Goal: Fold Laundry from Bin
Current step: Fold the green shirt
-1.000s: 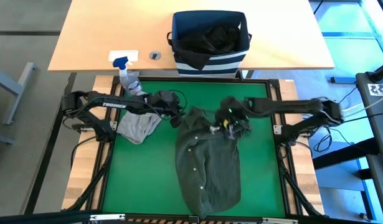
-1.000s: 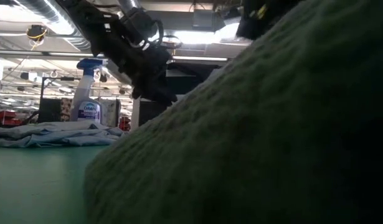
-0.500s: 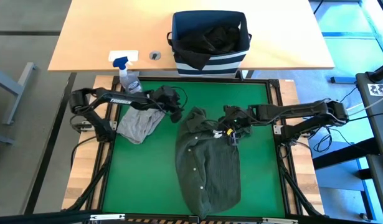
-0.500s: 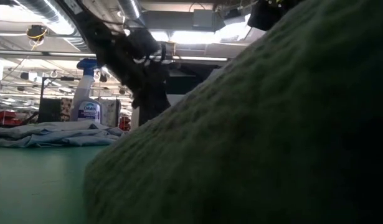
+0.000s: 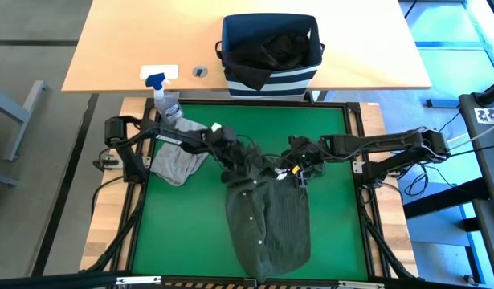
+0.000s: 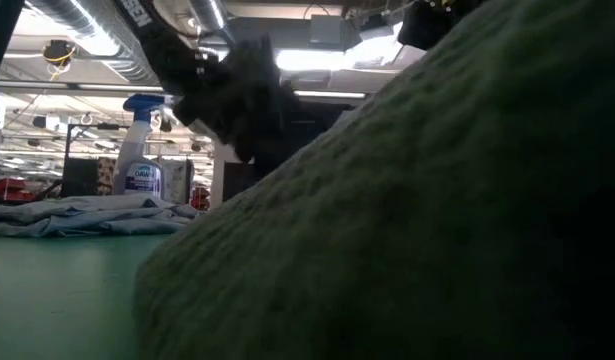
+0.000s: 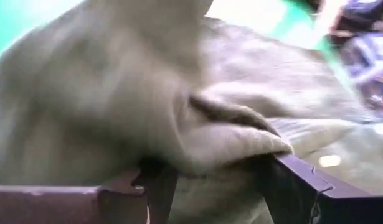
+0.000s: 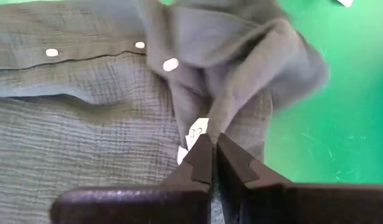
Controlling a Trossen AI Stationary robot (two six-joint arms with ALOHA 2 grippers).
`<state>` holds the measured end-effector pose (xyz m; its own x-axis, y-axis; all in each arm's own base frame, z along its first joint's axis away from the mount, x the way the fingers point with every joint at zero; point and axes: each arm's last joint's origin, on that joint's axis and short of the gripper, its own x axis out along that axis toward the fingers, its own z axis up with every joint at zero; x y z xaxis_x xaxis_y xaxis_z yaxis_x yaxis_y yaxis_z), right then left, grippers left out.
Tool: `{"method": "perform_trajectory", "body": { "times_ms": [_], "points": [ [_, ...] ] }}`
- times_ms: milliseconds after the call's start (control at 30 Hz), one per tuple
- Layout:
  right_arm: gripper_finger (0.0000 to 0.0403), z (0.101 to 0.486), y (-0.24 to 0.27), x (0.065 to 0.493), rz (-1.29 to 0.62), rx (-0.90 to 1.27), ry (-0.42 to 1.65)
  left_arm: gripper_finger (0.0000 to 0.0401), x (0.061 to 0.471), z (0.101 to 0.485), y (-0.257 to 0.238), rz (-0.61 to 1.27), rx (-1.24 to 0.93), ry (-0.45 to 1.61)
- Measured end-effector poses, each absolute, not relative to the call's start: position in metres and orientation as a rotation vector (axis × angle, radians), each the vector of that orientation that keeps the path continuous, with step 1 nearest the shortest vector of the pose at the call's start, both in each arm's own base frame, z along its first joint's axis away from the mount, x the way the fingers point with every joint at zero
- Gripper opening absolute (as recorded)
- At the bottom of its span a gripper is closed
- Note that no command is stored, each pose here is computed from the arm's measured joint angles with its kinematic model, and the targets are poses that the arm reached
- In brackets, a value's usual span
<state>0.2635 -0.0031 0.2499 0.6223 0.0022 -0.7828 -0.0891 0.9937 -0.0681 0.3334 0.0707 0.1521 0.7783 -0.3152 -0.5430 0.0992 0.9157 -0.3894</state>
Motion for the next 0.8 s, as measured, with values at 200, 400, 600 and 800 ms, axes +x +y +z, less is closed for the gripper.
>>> {"method": "perform_trajectory", "body": {
  "times_ms": [200,400,600,800],
  "points": [
    [0.0008,0.249,-0.003,0.263,0.039,-0.073,0.907,0.0198,0.343,0.151,0.053,-0.010,-0.078,0.647],
    [0.0009,0.247,-0.003,0.260,0.023,-0.037,0.941,0.0198,0.332,0.168,0.061,0.124,0.015,0.666],
    [0.0009,0.247,-0.003,0.260,0.030,-0.034,0.946,0.0198,0.318,0.175,0.094,0.273,0.062,0.708],
    [0.0009,0.247,-0.003,0.260,0.028,-0.033,0.942,0.0198,0.315,0.163,0.134,0.208,-0.072,0.629]
  ]
}}
